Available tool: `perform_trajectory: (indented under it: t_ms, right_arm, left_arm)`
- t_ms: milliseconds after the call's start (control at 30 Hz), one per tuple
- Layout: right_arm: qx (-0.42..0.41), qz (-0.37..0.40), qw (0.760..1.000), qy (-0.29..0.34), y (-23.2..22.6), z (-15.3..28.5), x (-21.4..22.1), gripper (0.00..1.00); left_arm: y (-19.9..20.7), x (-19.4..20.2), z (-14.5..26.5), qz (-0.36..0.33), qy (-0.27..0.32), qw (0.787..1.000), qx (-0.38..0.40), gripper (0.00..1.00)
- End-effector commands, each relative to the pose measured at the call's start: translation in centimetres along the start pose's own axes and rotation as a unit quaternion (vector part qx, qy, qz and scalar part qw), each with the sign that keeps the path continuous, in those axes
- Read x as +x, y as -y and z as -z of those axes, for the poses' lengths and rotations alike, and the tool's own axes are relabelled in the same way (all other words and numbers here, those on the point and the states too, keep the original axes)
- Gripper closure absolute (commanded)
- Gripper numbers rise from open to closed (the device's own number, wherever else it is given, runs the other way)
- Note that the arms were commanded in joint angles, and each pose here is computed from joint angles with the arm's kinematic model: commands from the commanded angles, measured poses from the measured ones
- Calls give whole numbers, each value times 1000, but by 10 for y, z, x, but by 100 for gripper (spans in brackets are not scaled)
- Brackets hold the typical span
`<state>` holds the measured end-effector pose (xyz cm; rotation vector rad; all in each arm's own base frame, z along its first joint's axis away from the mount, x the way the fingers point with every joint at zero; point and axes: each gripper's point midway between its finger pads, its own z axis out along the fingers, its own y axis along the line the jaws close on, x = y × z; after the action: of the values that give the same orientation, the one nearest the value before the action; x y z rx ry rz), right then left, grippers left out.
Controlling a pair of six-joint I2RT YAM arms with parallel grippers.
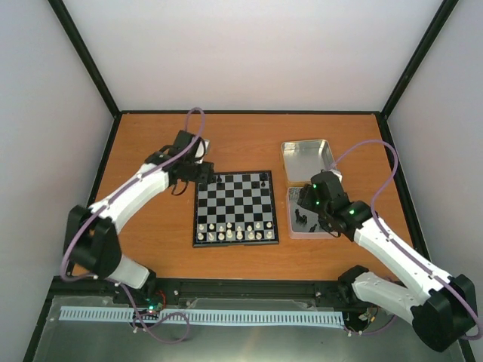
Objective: Set up the chess pieces on the board
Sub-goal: Pick up the chess piece from the storage box.
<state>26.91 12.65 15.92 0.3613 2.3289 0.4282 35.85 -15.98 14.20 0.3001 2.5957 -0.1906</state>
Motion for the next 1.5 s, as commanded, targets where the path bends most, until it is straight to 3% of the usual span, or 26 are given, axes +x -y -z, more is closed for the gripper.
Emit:
perform_trajectory:
  t_ms: [0,133,300,500,900,1033,1233,1467]
  right_arm:
    - [78,60,994,-48,42,-12,10,39]
    - [75,115,980,-143,44,-37,39,43]
    - [69,167,965,-190,38,-70,49,50]
    - [87,202,950,-222,36,-98,48,61]
    - [108,207,937,-261,51,-112,69,68]
    - [112,206,933,-272,55,-113,75,81]
    - [115,195,942,-248,51,-112,63,91]
    - [46,141,985,-88,7,-77,-4,87]
  left_arm:
    - [27,-1,27,3,76,992,103,42]
    - [40,3,57,18,139,977,161,40]
    - [51,9,86,17,196,957,214,38]
    - [51,14,88,21,196,956,216,38]
    - [52,19,78,26,182,958,221,38]
    - [51,20,78,27,182,958,219,38]
    - [56,18,82,28,186,954,235,38]
    - [79,14,100,28,200,928,312,36]
